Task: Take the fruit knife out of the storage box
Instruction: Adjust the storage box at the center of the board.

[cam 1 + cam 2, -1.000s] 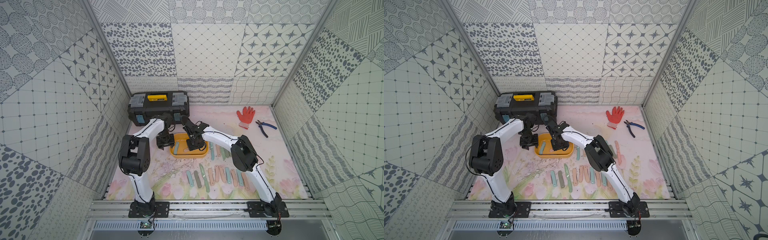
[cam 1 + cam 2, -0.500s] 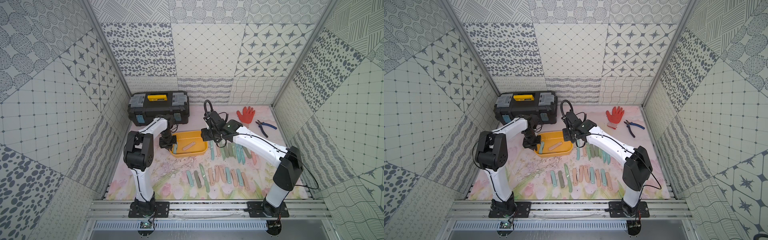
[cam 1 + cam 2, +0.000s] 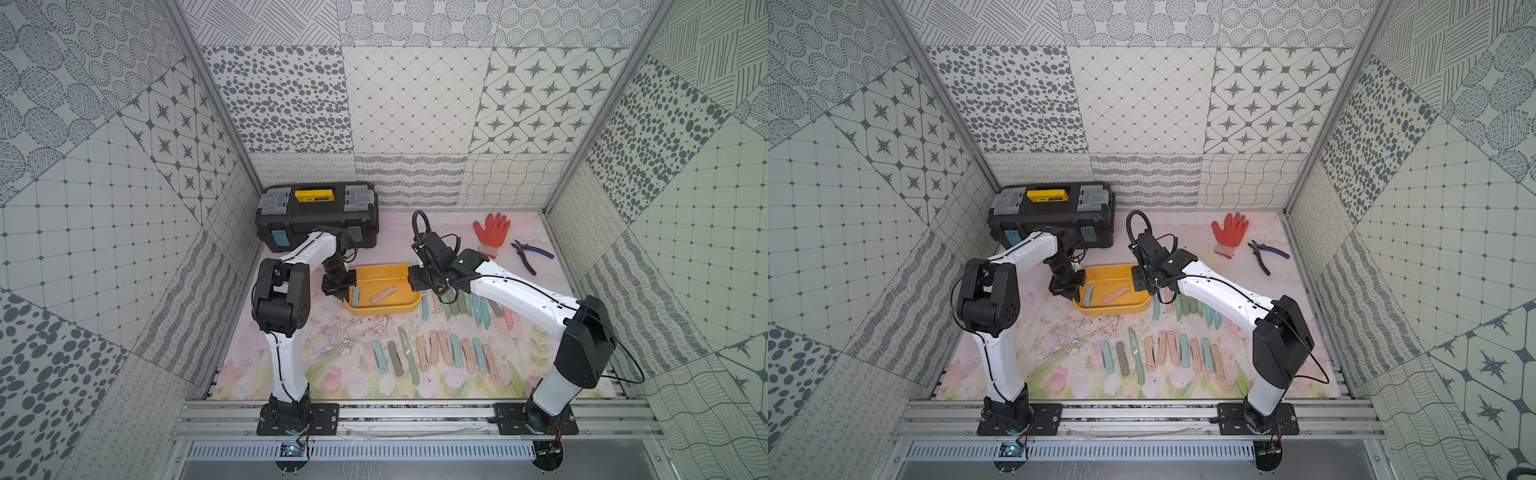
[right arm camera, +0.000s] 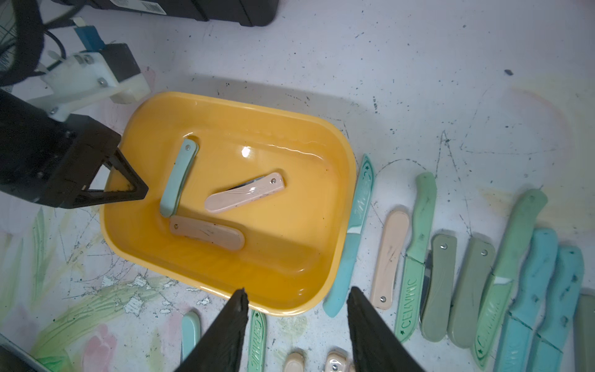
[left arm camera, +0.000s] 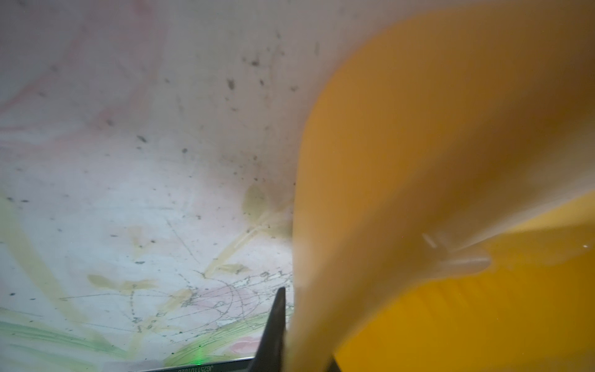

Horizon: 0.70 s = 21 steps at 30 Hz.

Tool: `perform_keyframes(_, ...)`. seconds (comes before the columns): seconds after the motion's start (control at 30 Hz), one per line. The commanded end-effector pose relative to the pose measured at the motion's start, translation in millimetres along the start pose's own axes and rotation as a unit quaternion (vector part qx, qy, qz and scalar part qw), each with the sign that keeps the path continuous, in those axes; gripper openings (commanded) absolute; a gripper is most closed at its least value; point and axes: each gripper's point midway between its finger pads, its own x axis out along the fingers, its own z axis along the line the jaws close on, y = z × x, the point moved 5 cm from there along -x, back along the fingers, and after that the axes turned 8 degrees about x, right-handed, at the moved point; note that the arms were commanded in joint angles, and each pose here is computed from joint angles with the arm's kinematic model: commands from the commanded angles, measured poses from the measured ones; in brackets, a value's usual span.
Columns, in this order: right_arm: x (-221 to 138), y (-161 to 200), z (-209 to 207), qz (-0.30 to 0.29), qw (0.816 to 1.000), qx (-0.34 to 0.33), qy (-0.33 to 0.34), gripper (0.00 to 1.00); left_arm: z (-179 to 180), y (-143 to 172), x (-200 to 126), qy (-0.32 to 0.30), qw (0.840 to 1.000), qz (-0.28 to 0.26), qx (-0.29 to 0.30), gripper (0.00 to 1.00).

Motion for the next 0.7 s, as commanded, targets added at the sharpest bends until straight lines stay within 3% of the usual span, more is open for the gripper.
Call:
perform_keyframes(0.0, -16.2, -14.6, 1.1, -0.04, 0.999, 0.011, -0.021, 0.53, -19.1, 24.8, 8.1, 0.106, 0.991, 0.072, -0.025, 0.0)
perform_keyframes(0.3, -15.8, -15.1, -1.0, -0.048, 0.999, 0.012, -0.021, 0.53, -33.4, 33.1, 2.4, 0.235, 0.965, 0.062, -0.095, 0.0)
perform_keyframes(0.5, -14.8, -16.4, 0.8, -0.047, 0.999, 0.013, -0.024, 0.53, -35.2, 35.0, -16.4, 0.251, 0.958, 0.059, -0.128, 0.0)
perform_keyframes(0.67, -16.5, -17.4, -0.3, -0.053, 0.998, 0.017, -0.023, 0.53, -29.5, 35.3, -21.8, 0.304, 0.931, 0.057, -0.192, 0.0)
